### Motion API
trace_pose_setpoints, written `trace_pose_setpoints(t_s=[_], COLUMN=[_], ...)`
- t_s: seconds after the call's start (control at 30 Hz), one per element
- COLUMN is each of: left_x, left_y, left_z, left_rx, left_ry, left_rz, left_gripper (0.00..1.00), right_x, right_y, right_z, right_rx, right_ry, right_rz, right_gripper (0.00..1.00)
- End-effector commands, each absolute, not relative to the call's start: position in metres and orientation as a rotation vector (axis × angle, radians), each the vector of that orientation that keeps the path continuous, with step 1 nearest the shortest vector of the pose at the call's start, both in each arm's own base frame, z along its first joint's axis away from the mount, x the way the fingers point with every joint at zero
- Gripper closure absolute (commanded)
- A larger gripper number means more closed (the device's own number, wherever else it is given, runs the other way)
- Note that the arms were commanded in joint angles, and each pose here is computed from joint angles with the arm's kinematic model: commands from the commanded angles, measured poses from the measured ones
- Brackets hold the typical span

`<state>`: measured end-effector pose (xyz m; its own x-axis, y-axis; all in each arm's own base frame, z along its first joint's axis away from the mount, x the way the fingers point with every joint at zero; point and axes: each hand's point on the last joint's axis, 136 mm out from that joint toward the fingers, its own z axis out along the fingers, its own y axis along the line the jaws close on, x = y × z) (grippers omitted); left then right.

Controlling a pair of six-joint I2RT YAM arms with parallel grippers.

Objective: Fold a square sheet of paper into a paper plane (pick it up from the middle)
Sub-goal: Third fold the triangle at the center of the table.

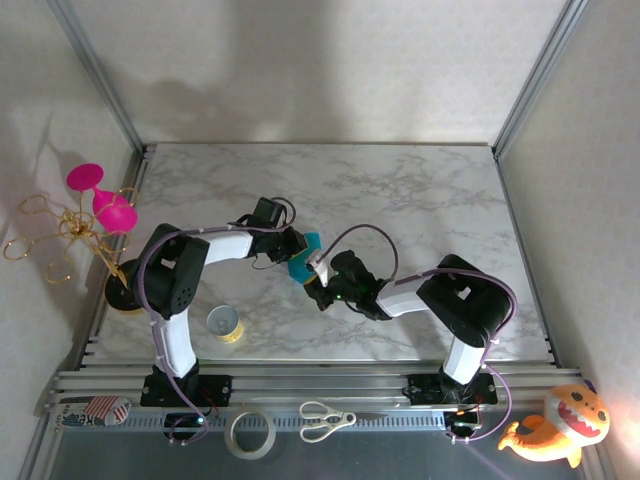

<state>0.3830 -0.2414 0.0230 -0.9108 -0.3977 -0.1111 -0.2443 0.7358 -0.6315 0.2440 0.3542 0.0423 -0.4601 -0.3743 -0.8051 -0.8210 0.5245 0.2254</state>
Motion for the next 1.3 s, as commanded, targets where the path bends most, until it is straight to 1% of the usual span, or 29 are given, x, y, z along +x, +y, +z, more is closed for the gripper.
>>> trace_pose_setpoints(t_s=[0.0, 0.2, 0.4, 0.8, 1.27], left_x=[0.380, 0.374, 0.371, 0.369, 0.367], left_y=[-0.238, -0.232, -0.231, -0.231, -0.233], left_z=[0.013, -0.001, -0.008, -0.012, -0.016], left_rx=[-0.478, -0.449, -0.435, -0.428, -0.417], left_ry=[2.748, 2.804, 2.822, 2.833, 2.845], left_rz=[-0.842, -0.732, -0.712, -0.713, -0.713], left_gripper=[0.80, 0.85, 0.88, 0.88, 0.88], right_x=[0.247, 0.256, 0.270, 0.285, 0.291], right_y=[0.358, 0.354, 0.346, 0.338, 0.333], right_z=[0.046, 0.044, 0.034, 0.026, 0.025], right_rx=[-0.924, -0.843, -0.757, -0.680, -0.679], right_ry=[2.089, 2.154, 2.218, 2.272, 2.282], right_rz=[0.867, 0.886, 0.826, 0.727, 0.658], right_gripper=[0.98, 0.99, 0.98, 0.98, 0.99])
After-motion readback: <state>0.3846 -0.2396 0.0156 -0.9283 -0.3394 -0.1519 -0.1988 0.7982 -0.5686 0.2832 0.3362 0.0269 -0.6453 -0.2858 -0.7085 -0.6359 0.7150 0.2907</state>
